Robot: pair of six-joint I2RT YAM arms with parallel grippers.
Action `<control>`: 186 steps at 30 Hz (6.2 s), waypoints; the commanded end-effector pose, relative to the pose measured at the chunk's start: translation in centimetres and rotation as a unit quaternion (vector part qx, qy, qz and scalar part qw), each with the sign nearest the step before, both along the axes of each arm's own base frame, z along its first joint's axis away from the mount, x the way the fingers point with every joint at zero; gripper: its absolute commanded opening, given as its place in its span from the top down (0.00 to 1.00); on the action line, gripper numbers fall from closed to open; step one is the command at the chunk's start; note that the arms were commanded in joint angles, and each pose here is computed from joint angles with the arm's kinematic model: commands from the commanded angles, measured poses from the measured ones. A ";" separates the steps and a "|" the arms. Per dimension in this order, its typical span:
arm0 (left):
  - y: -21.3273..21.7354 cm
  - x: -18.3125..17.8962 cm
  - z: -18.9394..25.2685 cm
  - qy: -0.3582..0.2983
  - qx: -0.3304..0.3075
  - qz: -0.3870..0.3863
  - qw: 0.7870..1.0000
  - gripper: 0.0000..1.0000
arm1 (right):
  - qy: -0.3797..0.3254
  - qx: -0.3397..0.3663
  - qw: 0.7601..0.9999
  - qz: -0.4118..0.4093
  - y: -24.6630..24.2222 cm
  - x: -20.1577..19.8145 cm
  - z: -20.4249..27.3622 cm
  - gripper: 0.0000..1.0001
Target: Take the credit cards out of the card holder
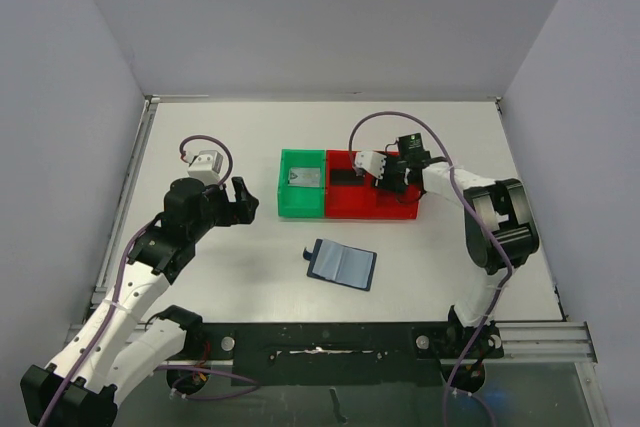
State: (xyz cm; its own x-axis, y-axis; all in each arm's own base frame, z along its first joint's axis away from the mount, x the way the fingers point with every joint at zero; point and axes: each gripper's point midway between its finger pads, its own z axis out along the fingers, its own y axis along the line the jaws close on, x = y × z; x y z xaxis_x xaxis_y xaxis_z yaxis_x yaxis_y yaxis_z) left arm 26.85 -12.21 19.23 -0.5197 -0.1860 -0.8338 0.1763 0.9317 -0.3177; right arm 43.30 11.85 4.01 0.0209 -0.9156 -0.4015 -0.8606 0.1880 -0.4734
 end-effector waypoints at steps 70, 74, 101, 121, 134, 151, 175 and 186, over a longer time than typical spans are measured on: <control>-17.6 -7.5 -15.4 0.260 -0.046 -0.250 0.931 0.76 | 0.225 0.449 0.629 -0.593 9.8 -25.2 -0.2 0.62; -17.2 -7.9 -16.2 0.269 -0.038 -0.249 0.930 0.89 | 0.232 0.449 0.637 -0.582 10.8 -24.9 -0.2 0.71; -15.9 -9.4 -17.2 0.284 -0.040 -0.235 0.929 1.00 | 0.230 0.410 0.651 -0.596 11.0 -24.7 0.2 0.61; -15.8 -9.8 -17.5 0.288 -0.040 -0.235 0.927 1.00 | 0.212 0.377 0.674 -0.599 11.3 -24.0 1.0 0.62; -15.7 -9.7 -17.5 0.290 -0.040 -0.227 0.929 1.00 | 0.204 0.360 0.676 -0.609 11.0 -23.9 1.0 0.59; -15.4 -10.0 -18.0 0.294 -0.035 -0.225 0.928 1.00 | 0.233 0.354 0.690 -0.587 13.0 -23.6 -0.6 0.71; -15.5 -10.1 -17.9 0.291 -0.039 -0.225 0.929 1.00 | 0.303 0.453 0.697 -0.466 19.6 -21.9 5.2 0.75; -15.2 -10.1 -17.5 0.284 -0.039 -0.219 0.932 1.00 | 0.311 0.440 0.703 -0.463 20.0 -22.2 4.6 0.73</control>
